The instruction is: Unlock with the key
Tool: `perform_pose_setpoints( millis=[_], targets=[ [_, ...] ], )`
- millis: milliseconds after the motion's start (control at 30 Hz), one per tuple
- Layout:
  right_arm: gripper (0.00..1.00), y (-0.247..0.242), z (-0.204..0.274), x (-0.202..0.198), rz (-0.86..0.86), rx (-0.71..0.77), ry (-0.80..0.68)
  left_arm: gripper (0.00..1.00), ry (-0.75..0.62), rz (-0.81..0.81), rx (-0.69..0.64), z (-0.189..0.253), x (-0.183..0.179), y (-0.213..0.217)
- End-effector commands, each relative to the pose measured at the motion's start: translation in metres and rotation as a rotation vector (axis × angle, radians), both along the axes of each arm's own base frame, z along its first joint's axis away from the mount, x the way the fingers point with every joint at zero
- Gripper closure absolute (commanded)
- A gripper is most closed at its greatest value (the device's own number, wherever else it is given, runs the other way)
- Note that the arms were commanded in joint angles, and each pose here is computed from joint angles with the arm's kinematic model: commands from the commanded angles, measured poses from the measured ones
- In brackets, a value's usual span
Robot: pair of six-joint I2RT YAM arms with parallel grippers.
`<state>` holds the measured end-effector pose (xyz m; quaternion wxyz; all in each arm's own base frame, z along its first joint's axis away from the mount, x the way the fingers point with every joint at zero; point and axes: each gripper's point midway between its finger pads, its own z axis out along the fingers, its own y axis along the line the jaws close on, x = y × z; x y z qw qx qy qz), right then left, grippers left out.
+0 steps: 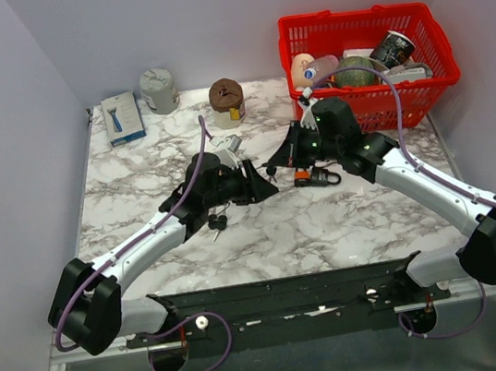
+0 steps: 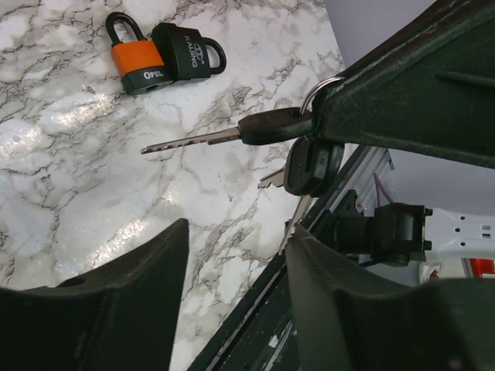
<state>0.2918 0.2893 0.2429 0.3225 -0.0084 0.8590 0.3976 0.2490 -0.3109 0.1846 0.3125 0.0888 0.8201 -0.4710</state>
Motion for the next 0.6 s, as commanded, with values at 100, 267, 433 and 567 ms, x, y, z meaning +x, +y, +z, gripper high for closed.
perform_pose_setpoints(
  millis=[100,267,433,567],
  targets=[
    [0.99,0.003,0.004,-0.004,0.017,0.029,0.0,0.51,-0.051,-0.008,-0.072,0.025,0.005,-0.01],
    [0.99,0.003,-0.001,-0.004,0.018,0.023,0.012,0.79,-0.047,-0.006,-0.074,0.023,0.003,-0.009],
    [0.99,-0.001,-0.013,-0.004,0.008,-0.009,0.03,1.0,-0.066,-0.018,-0.051,0.023,-0.001,-0.004],
    [0.99,-0.002,-0.018,-0.006,0.057,-0.04,0.005,1.0,-0.081,-0.082,0.004,0.019,-0.017,0.004]
  ],
)
